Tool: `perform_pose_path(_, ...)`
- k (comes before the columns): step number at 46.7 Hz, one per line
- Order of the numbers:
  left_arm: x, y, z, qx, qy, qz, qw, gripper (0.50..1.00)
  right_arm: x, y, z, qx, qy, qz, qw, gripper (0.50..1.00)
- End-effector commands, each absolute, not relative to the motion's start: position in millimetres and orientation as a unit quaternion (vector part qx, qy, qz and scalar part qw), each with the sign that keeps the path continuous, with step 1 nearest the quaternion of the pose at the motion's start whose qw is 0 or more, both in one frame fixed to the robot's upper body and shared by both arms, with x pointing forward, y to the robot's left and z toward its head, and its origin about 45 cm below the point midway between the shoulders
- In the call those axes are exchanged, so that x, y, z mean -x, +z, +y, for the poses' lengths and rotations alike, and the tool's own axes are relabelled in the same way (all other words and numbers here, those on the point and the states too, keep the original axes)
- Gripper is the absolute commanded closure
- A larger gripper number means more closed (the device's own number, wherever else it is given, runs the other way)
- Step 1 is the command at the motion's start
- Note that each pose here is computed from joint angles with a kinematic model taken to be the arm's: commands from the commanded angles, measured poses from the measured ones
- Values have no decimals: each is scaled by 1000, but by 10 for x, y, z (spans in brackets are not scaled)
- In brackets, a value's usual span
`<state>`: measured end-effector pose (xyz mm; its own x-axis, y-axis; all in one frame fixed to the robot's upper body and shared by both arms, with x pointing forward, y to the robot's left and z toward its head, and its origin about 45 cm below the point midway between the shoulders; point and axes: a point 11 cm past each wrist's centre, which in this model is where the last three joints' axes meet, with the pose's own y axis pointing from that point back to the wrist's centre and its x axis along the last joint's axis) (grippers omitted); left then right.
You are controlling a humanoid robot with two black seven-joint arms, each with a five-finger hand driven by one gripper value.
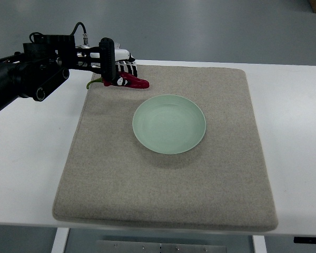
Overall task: Place red pepper on plate with left hand
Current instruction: 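Carry the pepper with the left hand over the green plate, then open the left hand to release the pepper onto the plate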
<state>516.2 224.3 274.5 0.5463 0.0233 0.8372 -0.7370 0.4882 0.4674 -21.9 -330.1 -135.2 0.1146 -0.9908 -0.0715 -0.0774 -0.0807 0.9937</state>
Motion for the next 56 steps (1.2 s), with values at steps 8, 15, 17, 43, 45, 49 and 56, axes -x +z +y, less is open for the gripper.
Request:
perform_pose_path(8,-5003,2818,1781,-389,207,-427,790,1000,219,-1352,-3301,-566,-469,-472,487,572)
perform_pose_path(15,-4856,2830,1486,-358,176,-440,805,1000,219,-1352,-3301,-566,-469,-472,487,572)
perform_pose_path(17,-4813,2821,1422,-351,168,-441,809,1000,219,-1352,-3301,-566,-469,-472,487,572)
perform_pose_path(43,-4629,2721,1223,-334,132,-436,826,967,219,-1352,-3301,-566,-469,-472,487,572)
perform_pose_path(45,-4630,2725,1222,-333,133,-436,826,913,219,-1352,-3301,-566,-469,-472,487,572)
perform_pose_path(49,-4633,2731,1221,-332,134,-436,826,832,219,-1352,-3301,-566,-469,-472,487,572)
perform_pose_path(56,-4619,2703,1216,-332,132,-433,827,763,218,-1352,-3303,-566,-469,-472,487,572)
